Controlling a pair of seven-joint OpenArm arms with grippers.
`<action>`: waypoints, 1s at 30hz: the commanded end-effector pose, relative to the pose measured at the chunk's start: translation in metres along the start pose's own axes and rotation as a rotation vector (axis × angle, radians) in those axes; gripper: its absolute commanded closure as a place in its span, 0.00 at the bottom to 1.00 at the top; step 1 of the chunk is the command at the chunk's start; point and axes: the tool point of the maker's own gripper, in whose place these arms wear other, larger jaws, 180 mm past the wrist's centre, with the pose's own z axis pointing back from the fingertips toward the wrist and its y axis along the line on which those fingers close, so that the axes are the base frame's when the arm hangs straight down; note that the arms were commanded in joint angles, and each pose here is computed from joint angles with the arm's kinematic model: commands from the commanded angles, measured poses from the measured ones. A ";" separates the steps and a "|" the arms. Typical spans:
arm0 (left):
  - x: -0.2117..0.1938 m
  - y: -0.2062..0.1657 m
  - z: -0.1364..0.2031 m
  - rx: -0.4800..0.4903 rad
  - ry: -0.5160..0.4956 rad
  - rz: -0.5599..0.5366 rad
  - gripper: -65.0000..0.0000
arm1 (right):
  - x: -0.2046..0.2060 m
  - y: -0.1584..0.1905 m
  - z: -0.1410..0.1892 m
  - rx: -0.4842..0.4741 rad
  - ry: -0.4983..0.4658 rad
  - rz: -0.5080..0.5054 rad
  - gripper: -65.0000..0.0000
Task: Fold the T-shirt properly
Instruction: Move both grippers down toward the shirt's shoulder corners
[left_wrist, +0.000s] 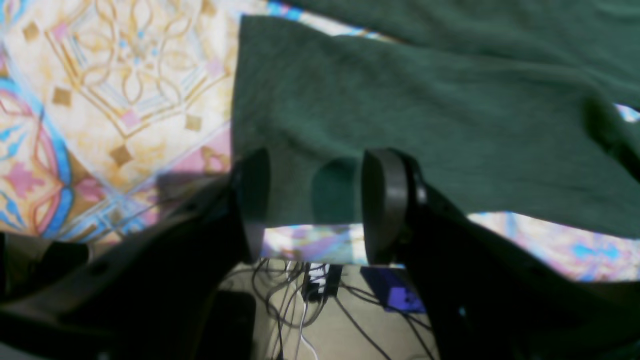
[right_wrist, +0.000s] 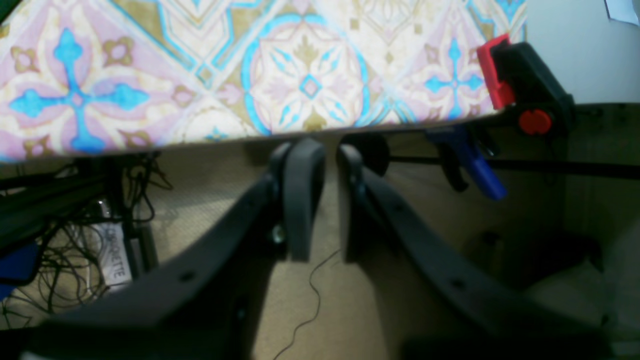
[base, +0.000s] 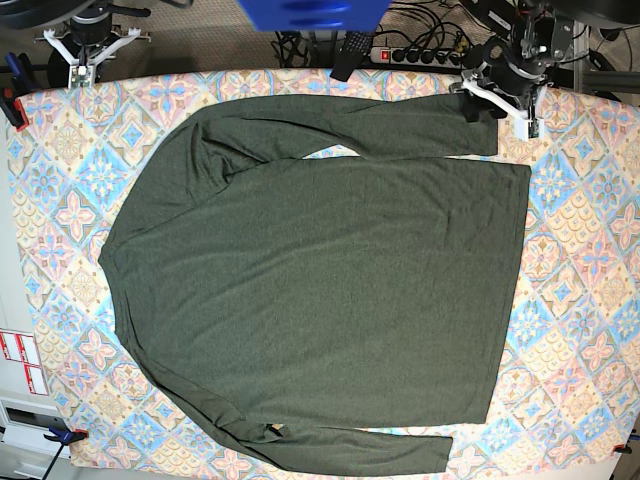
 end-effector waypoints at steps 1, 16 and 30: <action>0.000 0.004 0.003 0.007 -0.004 -0.005 0.54 | 0.008 -0.005 0.002 -0.013 -0.027 0.006 0.86; -0.023 0.033 -0.003 0.081 0.048 0.054 0.54 | 0.008 -0.005 -0.001 -0.015 -0.007 -0.002 0.86; -0.040 -0.021 -0.011 -0.048 0.094 0.010 0.65 | 0.010 -0.004 -0.002 -0.014 -0.013 -0.004 0.86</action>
